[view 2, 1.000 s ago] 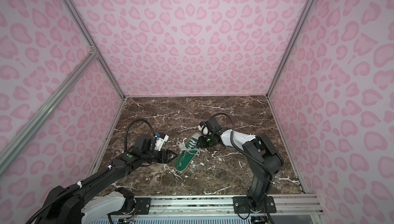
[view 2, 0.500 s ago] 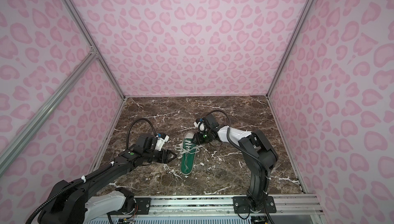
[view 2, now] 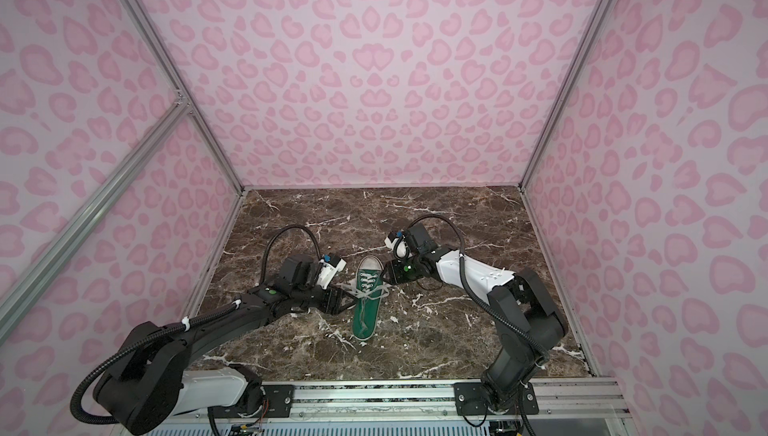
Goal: Tie the shoes
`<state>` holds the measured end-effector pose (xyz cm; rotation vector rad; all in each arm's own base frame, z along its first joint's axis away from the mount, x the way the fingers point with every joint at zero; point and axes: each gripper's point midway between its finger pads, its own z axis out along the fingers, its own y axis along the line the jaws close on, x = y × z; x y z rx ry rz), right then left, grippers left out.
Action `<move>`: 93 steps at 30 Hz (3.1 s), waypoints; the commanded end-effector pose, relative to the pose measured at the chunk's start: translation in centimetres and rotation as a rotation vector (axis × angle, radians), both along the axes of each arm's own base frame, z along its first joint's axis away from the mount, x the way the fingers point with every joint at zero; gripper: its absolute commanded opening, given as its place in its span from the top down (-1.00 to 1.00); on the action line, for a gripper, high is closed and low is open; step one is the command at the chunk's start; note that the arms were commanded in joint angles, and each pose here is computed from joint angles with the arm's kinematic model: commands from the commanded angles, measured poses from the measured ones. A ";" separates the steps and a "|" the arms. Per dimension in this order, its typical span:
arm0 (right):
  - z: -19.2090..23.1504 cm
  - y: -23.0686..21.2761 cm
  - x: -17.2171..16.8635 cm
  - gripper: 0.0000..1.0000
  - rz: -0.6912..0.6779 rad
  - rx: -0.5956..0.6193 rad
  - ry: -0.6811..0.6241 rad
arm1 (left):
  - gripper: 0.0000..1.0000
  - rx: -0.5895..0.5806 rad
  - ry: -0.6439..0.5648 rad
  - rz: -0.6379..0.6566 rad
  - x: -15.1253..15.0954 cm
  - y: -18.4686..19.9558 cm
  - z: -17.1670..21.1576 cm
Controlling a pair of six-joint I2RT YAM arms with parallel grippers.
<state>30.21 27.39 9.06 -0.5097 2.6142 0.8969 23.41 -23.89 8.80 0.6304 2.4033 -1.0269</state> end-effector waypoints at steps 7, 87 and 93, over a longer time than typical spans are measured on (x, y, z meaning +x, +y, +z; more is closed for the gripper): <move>0.3 1.1 -1.2 0.18 0.020 0.019 0.012 | -0.01 -0.038 -0.015 -0.079 0.4 -1.8 0.3; -3.1 5.2 -4.0 0.49 -0.001 0.012 0.082 | 0.93 0.153 0.061 0.238 -0.3 3.9 -2.4; -3.4 5.1 -4.0 0.49 -0.003 -0.004 0.083 | 0.93 0.163 0.072 0.244 -0.4 4.1 -2.9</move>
